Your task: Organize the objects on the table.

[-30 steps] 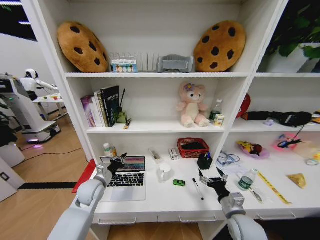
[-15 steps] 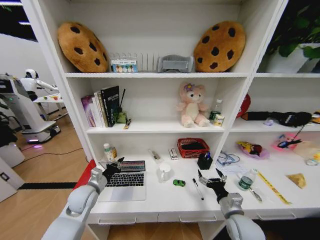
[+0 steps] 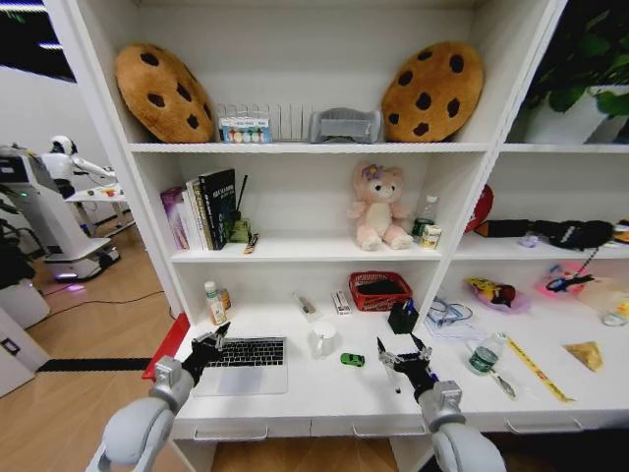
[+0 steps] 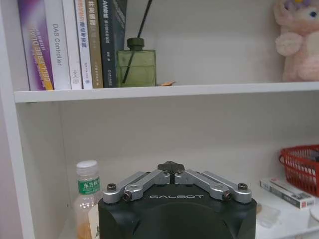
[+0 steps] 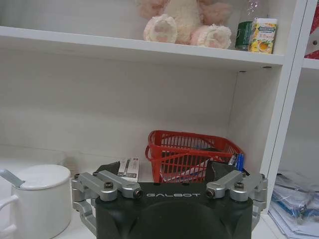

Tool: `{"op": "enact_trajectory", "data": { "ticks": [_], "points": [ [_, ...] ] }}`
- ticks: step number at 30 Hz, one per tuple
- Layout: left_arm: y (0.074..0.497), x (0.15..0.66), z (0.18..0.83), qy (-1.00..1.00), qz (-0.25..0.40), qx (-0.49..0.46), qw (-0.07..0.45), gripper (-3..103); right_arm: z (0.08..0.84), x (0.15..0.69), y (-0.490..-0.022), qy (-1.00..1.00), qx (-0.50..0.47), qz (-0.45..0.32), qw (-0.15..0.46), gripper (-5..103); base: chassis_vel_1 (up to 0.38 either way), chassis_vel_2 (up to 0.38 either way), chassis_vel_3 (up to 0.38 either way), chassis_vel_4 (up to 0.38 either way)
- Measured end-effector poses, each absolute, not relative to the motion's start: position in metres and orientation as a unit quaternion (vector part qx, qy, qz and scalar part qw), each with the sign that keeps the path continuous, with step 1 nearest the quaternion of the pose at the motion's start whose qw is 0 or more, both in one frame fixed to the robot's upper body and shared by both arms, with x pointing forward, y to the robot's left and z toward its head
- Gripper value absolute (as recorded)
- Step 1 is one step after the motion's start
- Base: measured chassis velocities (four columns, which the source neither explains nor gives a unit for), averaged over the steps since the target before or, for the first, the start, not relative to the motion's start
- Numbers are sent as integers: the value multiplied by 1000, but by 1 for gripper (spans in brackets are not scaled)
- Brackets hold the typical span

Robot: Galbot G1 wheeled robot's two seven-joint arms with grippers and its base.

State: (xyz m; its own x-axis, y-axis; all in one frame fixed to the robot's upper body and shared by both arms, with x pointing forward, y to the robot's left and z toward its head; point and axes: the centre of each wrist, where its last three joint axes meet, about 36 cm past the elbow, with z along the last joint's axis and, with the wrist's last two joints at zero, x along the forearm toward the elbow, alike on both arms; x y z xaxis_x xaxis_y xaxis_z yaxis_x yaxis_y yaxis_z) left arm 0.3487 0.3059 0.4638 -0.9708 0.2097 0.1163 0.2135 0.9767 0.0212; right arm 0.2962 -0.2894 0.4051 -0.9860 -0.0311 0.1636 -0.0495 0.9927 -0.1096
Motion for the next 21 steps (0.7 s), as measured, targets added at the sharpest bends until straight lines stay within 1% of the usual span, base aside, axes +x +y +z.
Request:
{"op": "enact_trajectory", "data": {
  "ticks": [3, 6, 9, 17, 19, 20, 21],
  "points": [
    [304, 358, 464, -992, -9, -105, 66, 0, 406, 295, -296, -995, 17, 60, 81, 100, 0, 0, 0, 0],
    [300, 363, 449, -988, -31, -121, 90, 0, 404, 293, -300, -995, 13, 59, 82, 100, 0, 0, 0, 0],
    [297, 365, 438, -986, -36, -128, 96, 0, 402, 293, -301, -995, 12, 58, 81, 100, 0, 0, 0, 0],
    [290, 372, 432, -985, -36, -131, 104, 0, 400, 291, -299, -995, 9, 56, 83, 100, 0, 0, 0, 0],
    [291, 370, 432, -984, -41, -135, 112, 0, 400, 291, -299, -995, 8, 57, 84, 100, 0, 0, 0, 0],
    [298, 362, 428, -981, -59, -140, 124, 0, 397, 291, -299, -994, 8, 59, 87, 100, 0, 0, 0, 0],
    [298, 362, 428, -981, -59, -140, 124, 0, 397, 291, -299, -994, 8, 59, 87, 100, 0, 0, 0, 0]
  ]
}}
